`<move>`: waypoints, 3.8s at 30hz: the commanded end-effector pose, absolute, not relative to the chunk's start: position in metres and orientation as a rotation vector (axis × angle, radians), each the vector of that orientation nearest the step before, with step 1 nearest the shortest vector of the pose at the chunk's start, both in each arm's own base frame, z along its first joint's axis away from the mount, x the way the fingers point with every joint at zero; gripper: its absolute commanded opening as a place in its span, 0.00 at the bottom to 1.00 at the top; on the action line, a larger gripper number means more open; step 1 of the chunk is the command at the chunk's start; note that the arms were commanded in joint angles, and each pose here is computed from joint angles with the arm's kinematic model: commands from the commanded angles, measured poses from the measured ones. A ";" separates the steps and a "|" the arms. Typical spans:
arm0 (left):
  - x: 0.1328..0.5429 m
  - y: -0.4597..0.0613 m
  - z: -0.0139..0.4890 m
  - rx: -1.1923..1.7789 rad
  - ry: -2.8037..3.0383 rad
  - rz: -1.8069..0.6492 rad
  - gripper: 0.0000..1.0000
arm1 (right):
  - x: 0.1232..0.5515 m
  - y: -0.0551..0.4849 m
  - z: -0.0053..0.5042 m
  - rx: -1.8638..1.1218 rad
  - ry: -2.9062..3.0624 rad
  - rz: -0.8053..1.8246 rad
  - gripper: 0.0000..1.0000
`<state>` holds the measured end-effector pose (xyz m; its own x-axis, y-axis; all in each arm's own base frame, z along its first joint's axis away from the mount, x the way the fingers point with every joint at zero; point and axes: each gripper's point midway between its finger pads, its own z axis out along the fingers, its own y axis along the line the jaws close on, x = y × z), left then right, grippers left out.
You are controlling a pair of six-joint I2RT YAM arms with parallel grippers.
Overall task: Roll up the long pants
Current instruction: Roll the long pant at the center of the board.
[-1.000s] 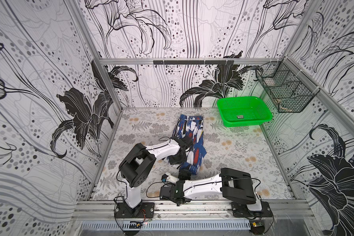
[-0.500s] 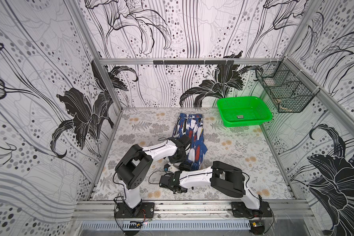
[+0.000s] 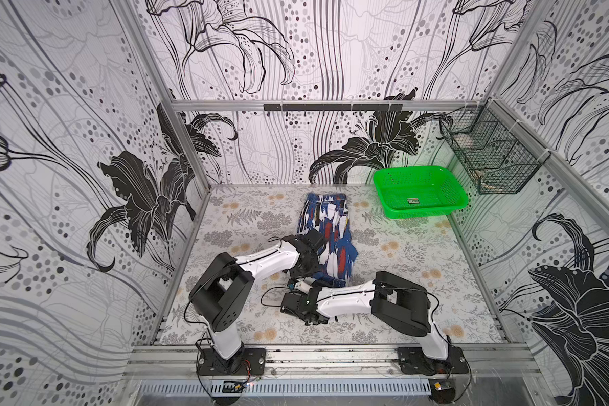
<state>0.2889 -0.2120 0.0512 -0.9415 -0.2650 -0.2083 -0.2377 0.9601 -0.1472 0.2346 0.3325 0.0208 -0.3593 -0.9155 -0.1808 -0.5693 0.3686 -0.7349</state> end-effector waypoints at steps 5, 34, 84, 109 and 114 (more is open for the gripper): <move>0.275 -0.155 0.128 -0.381 2.778 0.041 0.00 | 0.170 0.325 -0.030 -1.478 2.497 -0.344 0.00; 0.221 -0.113 0.152 -0.446 2.750 -0.038 0.00 | 0.168 0.384 0.080 -0.693 3.037 1.658 0.00; 0.293 -0.181 0.053 -0.341 2.886 -0.047 0.00 | 0.156 0.320 0.131 -1.300 2.129 -0.166 0.82; 0.295 -0.179 0.063 -0.338 2.886 -0.036 0.00 | 0.175 0.355 0.004 -1.467 2.003 -0.833 0.54; 0.294 -0.176 0.063 -0.339 2.888 -0.024 0.00 | 0.186 0.347 -0.003 -1.459 2.030 -0.855 0.47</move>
